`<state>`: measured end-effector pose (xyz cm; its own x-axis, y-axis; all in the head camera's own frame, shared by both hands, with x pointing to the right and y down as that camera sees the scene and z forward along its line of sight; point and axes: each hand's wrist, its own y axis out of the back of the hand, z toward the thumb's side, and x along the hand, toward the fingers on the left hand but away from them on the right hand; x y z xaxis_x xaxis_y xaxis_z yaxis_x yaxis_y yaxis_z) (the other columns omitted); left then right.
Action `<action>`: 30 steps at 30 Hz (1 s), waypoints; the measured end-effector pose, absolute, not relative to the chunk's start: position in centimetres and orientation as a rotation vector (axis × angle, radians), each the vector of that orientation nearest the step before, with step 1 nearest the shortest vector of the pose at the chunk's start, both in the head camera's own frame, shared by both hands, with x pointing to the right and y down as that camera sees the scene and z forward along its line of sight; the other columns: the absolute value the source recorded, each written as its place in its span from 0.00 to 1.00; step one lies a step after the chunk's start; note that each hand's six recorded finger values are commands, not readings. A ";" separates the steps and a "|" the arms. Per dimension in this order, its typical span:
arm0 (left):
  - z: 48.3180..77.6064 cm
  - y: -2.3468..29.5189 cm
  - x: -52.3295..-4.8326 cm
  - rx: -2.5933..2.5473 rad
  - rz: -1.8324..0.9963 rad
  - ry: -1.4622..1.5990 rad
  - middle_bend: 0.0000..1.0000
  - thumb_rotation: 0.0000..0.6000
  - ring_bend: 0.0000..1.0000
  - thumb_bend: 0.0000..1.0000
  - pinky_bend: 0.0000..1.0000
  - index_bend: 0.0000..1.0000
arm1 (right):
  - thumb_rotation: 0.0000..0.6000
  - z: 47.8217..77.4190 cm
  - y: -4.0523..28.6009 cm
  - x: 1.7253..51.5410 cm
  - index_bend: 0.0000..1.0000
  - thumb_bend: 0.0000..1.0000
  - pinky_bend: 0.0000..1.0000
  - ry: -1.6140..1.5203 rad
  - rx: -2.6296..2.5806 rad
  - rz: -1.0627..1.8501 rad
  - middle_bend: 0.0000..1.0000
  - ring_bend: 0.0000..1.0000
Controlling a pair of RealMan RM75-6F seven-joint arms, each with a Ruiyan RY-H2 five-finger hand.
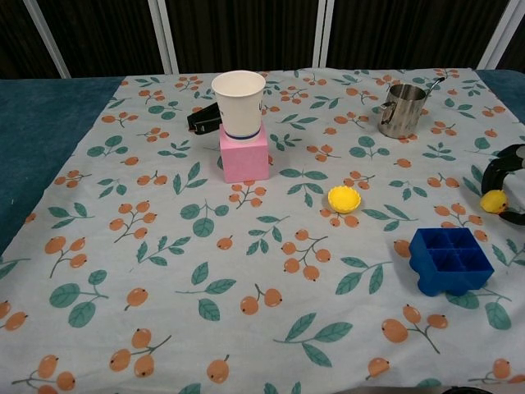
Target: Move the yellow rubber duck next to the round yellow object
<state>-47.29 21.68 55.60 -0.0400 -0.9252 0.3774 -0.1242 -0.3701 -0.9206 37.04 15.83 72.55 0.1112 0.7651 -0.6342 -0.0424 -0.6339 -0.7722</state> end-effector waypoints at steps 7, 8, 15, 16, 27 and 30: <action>55.6 21.7 -47.3 -1.550 -1.483 1.136 0.07 1.00 0.00 0.43 0.00 0.00 | 1.00 72.7 15.7 36.7 0.43 0.27 0.16 -0.702 -1.746 1.582 0.39 0.10; 55.6 21.7 -47.3 -1.550 -1.483 1.136 0.07 1.00 0.00 0.43 0.00 0.00 | 1.00 72.8 15.7 36.6 0.43 0.27 0.16 -0.702 -1.746 1.582 0.39 0.10; 55.7 21.7 -47.3 -1.551 -1.485 1.137 0.07 1.00 0.00 0.43 0.00 0.00 | 1.00 72.9 15.8 36.4 0.46 0.31 0.16 -0.694 -1.746 1.577 0.42 0.12; 55.7 21.7 -47.3 -1.551 -1.485 1.137 0.07 1.00 0.00 0.43 0.00 0.00 | 1.00 72.9 15.8 36.4 0.46 0.31 0.16 -0.696 -1.747 1.575 0.42 0.13; 55.7 21.7 -47.3 -1.552 -1.487 1.137 0.07 1.00 0.00 0.43 0.00 0.00 | 1.00 72.7 15.6 35.8 0.47 0.31 0.16 -0.702 -1.755 1.554 0.42 0.13; 55.7 21.7 -47.3 -1.553 -1.487 1.140 0.07 1.00 0.00 0.43 0.00 0.00 | 1.00 72.4 15.1 35.2 0.47 0.31 0.16 -0.704 -1.757 1.535 0.42 0.13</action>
